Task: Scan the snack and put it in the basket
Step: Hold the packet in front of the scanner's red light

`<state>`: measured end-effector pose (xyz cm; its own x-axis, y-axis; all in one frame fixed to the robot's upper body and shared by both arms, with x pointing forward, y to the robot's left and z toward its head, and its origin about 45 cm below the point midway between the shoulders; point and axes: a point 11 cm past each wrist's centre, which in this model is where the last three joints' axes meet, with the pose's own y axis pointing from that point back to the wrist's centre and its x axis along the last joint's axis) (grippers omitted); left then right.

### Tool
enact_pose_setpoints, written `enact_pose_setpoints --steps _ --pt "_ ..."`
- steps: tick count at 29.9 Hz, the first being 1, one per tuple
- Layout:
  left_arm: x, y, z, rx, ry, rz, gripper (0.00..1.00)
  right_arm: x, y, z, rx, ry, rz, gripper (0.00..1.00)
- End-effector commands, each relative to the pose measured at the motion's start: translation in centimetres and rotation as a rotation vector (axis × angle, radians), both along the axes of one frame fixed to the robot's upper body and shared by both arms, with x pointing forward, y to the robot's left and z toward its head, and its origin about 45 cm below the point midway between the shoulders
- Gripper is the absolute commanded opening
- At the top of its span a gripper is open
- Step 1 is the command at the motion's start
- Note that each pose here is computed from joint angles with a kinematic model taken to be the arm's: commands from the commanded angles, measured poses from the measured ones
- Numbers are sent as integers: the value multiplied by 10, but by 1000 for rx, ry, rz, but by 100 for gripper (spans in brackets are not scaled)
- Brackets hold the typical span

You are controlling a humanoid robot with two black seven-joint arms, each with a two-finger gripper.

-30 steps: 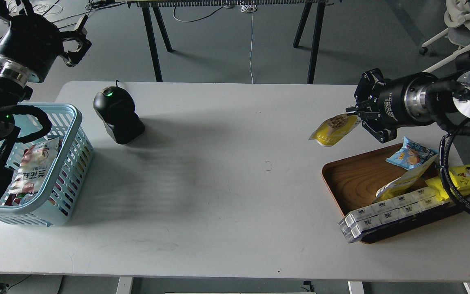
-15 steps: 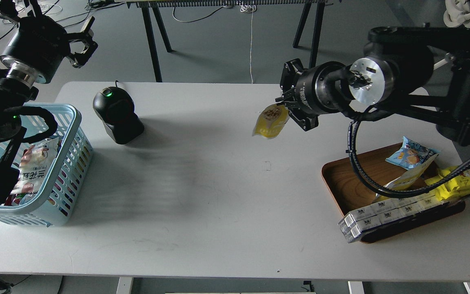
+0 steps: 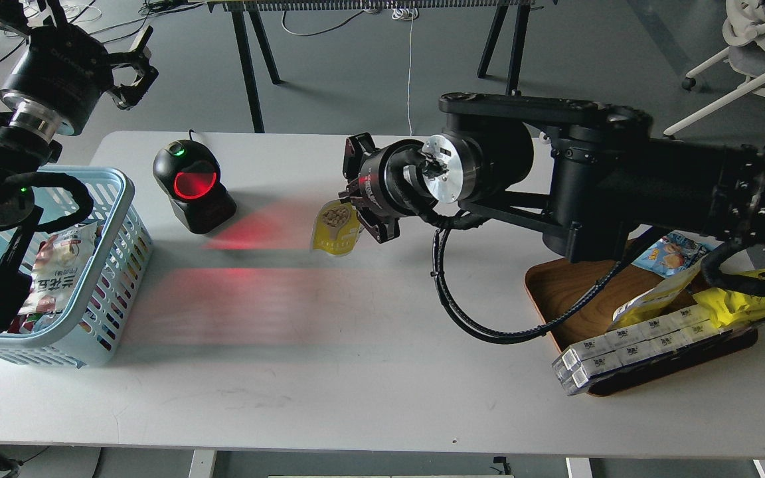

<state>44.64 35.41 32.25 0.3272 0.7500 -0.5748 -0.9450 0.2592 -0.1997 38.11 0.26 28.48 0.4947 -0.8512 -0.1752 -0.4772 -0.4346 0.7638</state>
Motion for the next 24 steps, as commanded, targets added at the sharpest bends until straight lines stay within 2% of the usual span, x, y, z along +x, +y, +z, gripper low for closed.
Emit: enact_pose_setpoints --steps 1,8,24 --pt "0 -2 -1 -3 2 -3 100 3 7 -6 0 2 -15 0" --pt "0 -2 -1 -5 0 -4 100 24 -8 -10 -9 -16 -94 0" --pt "0 -3 -1 -6 1 -4 100 36 -35 -40 -40 23 -187 0"
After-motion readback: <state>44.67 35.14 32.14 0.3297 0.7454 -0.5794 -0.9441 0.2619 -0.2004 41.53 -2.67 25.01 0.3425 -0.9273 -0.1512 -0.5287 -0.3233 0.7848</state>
